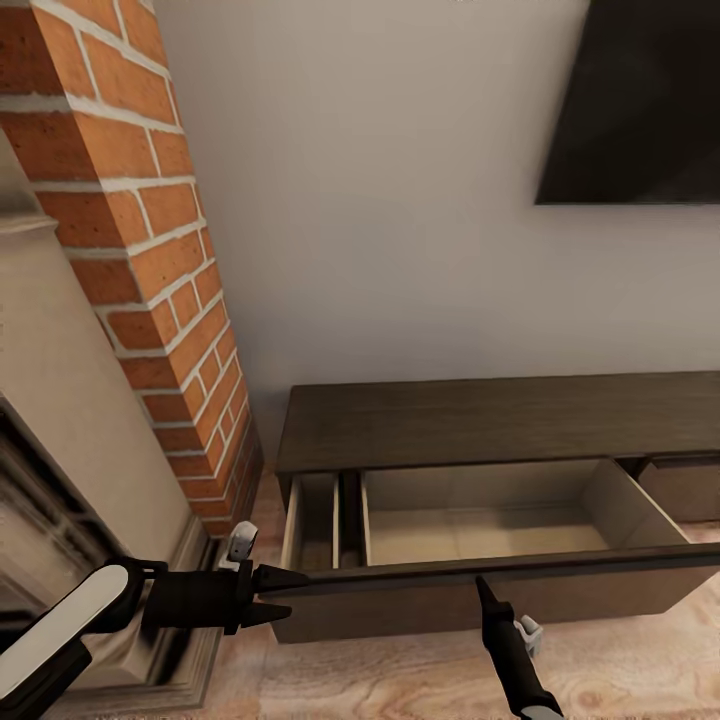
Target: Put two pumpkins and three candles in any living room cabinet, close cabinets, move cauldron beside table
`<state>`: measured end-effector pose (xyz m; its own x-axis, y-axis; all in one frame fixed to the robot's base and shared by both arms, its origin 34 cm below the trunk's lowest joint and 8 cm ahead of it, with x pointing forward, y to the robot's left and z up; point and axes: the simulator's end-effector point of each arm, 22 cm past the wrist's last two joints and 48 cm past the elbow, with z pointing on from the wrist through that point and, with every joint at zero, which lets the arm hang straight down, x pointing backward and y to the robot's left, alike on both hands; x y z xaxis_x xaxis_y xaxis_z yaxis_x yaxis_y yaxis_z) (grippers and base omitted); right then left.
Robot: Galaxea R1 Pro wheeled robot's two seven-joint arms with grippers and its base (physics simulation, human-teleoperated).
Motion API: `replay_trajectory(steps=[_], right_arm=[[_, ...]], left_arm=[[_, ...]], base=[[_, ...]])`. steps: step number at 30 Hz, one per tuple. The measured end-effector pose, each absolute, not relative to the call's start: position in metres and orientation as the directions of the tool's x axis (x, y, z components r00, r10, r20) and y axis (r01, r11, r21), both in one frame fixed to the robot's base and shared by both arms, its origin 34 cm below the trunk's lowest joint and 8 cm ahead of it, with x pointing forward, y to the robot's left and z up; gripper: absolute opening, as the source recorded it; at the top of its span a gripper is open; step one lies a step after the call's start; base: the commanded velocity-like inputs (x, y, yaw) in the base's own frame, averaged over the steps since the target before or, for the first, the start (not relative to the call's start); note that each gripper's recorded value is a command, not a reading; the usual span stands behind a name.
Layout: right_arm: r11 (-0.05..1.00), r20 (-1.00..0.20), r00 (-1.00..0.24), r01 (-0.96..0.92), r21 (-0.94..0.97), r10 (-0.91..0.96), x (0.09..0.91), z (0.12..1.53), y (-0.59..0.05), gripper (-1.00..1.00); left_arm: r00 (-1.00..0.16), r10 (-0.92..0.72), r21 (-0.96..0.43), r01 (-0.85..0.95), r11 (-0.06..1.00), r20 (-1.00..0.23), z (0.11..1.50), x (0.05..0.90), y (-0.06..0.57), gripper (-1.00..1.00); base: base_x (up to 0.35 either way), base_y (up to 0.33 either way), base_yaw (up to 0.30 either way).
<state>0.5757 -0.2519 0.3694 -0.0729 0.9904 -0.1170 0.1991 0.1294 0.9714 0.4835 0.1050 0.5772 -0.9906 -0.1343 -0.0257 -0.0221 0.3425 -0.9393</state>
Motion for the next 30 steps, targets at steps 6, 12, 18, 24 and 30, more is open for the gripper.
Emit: replay_trajectory(steps=[6,12,18,24,30], right_arm=[[0.130,-0.118,-0.073,0.198,0.971,0.990,0.5751,0.3695,-0.2522,-1.00],[0.133,-0.120,-0.075,0.196,0.972,0.990,0.5743,0.3696,-0.2523,-1.00],[0.128,-0.116,-0.070,0.200,0.971,0.991,0.5758,0.3694,-0.2525,-1.00],[0.133,-0.120,-0.073,0.196,0.972,0.990,0.5743,0.3696,-0.2527,-1.00],[0.133,-0.120,-0.073,0.196,0.972,0.990,0.5743,0.3696,-0.2527,-1.00]], left_arm=[[-0.991,-0.134,-0.939,-0.022,0.342,-0.026,0.5773,0.4834,0.1050,1.00],[-0.991,-0.134,-0.939,-0.022,0.343,-0.026,0.5774,0.4834,0.1050,1.00],[-0.991,-0.134,-0.939,-0.022,0.342,-0.026,0.5772,0.4835,0.1050,1.00],[-0.991,-0.134,-0.939,-0.022,0.343,-0.026,0.5774,0.4834,0.1050,1.00],[-0.991,-0.134,-0.939,-0.022,0.343,-0.026,0.5774,0.4834,0.1050,1.00]], base=[[-0.049,0.000,0.000],[-0.016,0.000,0.000],[-0.062,0.000,0.000],[-0.020,0.000,0.000],[-0.001,0.000,0.000]])
